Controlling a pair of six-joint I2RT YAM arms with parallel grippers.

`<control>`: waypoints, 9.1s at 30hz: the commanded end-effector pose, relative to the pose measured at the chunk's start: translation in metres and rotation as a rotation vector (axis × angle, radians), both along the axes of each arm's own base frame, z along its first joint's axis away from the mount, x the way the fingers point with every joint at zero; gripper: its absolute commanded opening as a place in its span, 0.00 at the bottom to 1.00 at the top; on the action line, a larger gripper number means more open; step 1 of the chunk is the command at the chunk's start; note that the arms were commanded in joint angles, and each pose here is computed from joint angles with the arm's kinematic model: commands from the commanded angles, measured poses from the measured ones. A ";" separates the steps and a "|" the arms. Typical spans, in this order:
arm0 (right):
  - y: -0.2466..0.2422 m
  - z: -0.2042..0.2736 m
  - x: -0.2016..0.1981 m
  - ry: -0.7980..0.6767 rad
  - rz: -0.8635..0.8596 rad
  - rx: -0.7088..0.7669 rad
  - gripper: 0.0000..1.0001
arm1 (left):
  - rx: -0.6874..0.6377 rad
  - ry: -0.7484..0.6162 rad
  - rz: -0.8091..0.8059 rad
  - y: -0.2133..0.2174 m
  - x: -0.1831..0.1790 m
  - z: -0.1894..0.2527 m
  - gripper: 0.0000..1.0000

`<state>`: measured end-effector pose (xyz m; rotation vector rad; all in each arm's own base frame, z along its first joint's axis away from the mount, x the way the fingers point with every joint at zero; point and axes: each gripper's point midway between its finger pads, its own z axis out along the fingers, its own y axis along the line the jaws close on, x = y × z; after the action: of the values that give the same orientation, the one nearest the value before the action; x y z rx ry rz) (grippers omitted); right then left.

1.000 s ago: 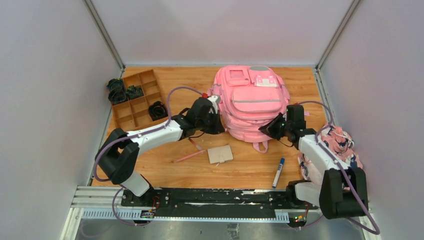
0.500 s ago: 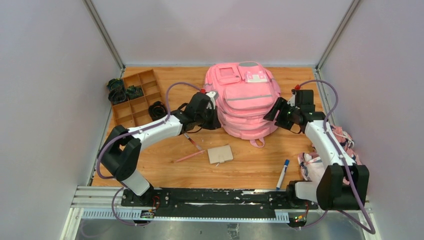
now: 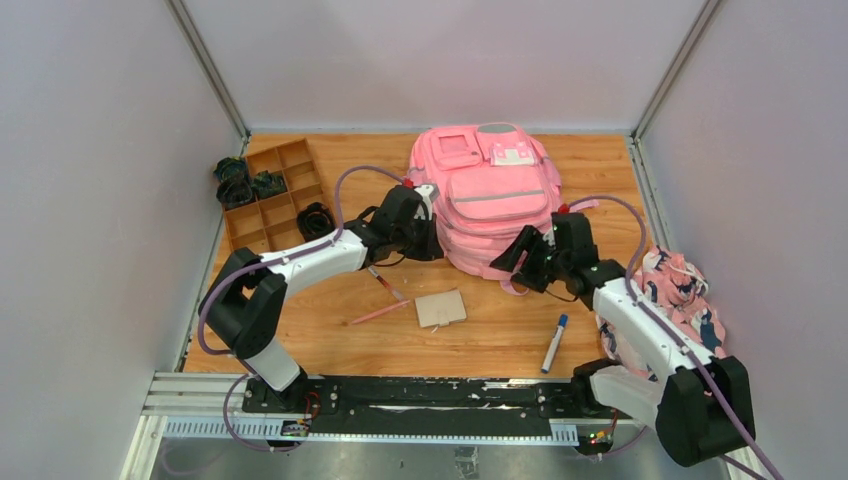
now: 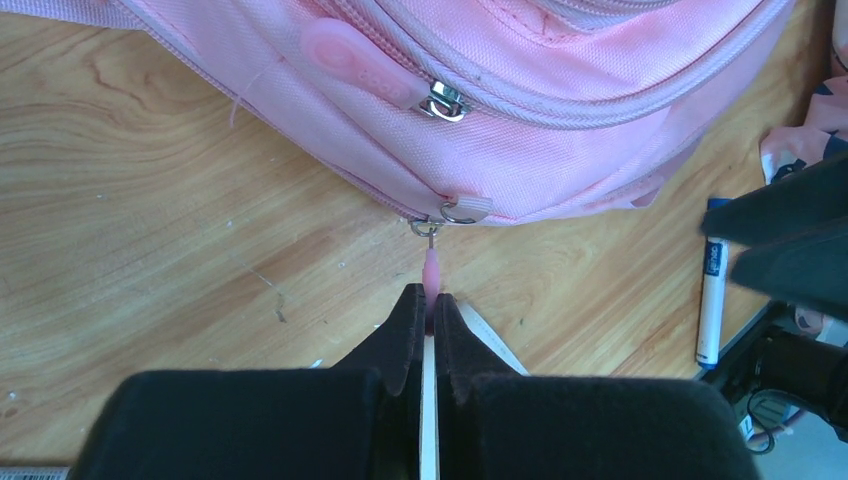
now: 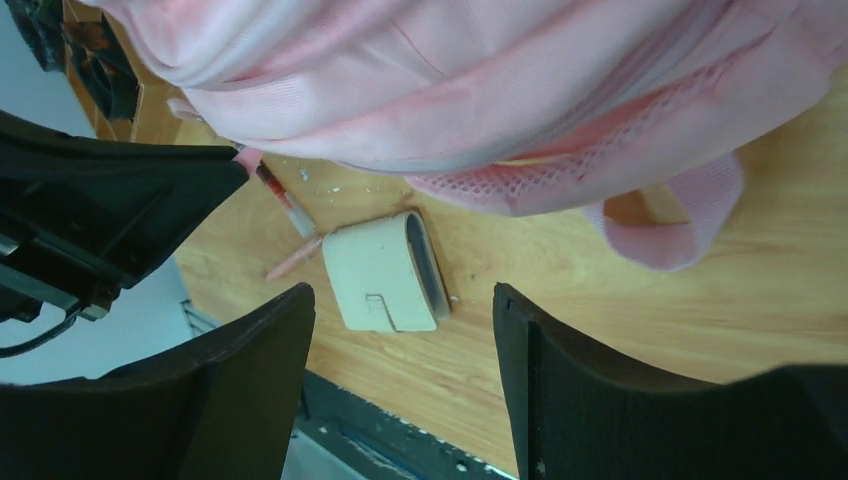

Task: Pack the student bag
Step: Zip the student bag at the center of the board, then pick up the personal item from the center of the board.

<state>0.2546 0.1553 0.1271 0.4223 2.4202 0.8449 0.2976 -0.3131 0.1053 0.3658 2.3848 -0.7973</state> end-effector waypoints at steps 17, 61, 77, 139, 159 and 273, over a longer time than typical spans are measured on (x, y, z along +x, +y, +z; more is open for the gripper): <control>0.029 -0.017 0.055 0.030 -0.354 0.299 0.63 | -0.061 0.010 -0.081 -0.010 -0.017 0.013 0.00; -0.013 0.023 0.012 0.018 0.223 0.262 0.00 | 0.036 -0.065 0.241 0.089 0.130 -0.008 0.00; 0.001 -0.008 -0.011 0.096 0.263 0.264 0.00 | 0.036 -0.048 0.355 0.124 0.150 -0.009 0.00; -0.032 0.019 -0.048 -0.104 0.072 -0.143 0.63 | 0.660 -0.650 -0.409 0.002 -0.114 -0.049 0.65; -0.002 -0.013 -0.083 0.007 0.059 0.082 0.64 | 0.352 -0.425 -0.267 0.019 -0.124 0.000 0.67; -0.057 0.044 -0.076 -0.367 -0.313 -0.145 0.00 | 0.465 -0.522 -0.474 -0.081 -0.018 0.053 0.54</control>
<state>0.1739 0.1159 0.1547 0.4869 2.0619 0.6067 0.2727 -0.3881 0.1603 1.2121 1.9585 -0.3049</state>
